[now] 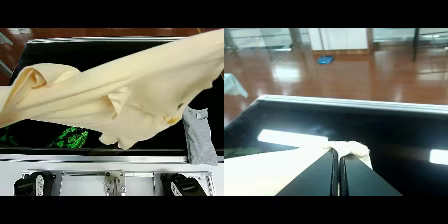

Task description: Fold the shirts.

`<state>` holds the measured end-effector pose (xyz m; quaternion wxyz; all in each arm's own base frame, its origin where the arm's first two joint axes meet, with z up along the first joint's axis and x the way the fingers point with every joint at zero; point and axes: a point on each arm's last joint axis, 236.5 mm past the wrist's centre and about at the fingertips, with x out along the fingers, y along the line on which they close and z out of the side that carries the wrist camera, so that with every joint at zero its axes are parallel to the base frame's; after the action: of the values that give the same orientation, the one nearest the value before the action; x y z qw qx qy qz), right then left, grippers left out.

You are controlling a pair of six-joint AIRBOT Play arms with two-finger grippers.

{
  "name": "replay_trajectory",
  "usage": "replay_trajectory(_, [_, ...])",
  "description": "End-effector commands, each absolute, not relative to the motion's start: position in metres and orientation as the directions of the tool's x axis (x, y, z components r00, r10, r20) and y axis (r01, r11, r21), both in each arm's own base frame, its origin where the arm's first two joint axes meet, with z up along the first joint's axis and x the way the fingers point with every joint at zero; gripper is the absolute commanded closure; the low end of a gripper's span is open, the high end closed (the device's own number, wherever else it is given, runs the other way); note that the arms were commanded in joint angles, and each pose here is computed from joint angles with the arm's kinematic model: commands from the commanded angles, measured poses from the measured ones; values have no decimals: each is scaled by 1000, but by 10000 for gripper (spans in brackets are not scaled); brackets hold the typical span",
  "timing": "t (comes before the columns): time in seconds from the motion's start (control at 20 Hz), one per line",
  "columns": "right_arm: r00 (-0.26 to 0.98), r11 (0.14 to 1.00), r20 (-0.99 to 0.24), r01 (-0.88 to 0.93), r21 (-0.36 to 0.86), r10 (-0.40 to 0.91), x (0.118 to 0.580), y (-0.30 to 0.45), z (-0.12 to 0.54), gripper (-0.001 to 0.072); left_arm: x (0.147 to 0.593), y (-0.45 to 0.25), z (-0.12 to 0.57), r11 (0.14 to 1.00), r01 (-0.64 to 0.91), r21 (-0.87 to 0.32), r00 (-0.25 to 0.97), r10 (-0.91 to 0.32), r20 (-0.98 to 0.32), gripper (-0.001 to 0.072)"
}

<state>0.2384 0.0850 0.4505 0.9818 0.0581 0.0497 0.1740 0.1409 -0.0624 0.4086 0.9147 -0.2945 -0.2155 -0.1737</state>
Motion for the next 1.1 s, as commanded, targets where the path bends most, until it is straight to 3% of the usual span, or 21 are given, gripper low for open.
replay_trajectory(0.0, [946, 969, -212, -229, 96, 245, 226, 58, 419, 652, 155, -81, 363, 839, 370, -398, 918, -265, 295, 670])
replay_trajectory(0.1, [888, 970, -390, -222, 97, 242, 222, 59, 377, 652, 170, -84, 301, 863, 280, -420, 957, -284, 54, 669])
replay_trajectory(0.25, [711, 971, -665, -216, 105, 230, 219, 62, 309, 652, 175, -69, 194, 866, 51, -497, 913, -242, -327, 669])
replay_trajectory(0.35, [603, 965, -759, -225, 132, 244, 232, 72, 273, 652, 172, -67, 147, 833, -63, -550, 849, -245, -469, 669])
replay_trajectory(0.5, [494, 944, -808, -240, 228, 321, 280, 102, 219, 652, 173, -70, 116, 814, -95, -573, 805, -276, -525, 669])
replay_trajectory(0.75, [457, 931, -812, -171, 321, 364, 379, 129, 135, 651, 175, -70, 69, 795, -159, -585, 742, -294, -602, 668])
replay_trajectory(0.85, [418, 932, -833, -138, 335, 362, 401, 134, 101, 651, 173, -70, 36, 781, -205, -590, 695, -309, -650, 661])
replay_trajectory(0.9, [382, 927, -846, -112, 357, 372, 405, 138, 84, 652, 174, -73, 25, 765, -216, -606, 683, -326, -654, 610])
replay_trajectory(0.95, [339, 918, -855, -81, 389, 392, 407, 145, 67, 651, 178, -79, 18, 736, -217, -642, 683, -355, -638, 559])
replay_trajectory(1.05, [279, 897, -857, -49, 438, 434, 409, 158, 45, 651, 191, -87, 17, 666, -207, -717, 717, -395, -574, 558])
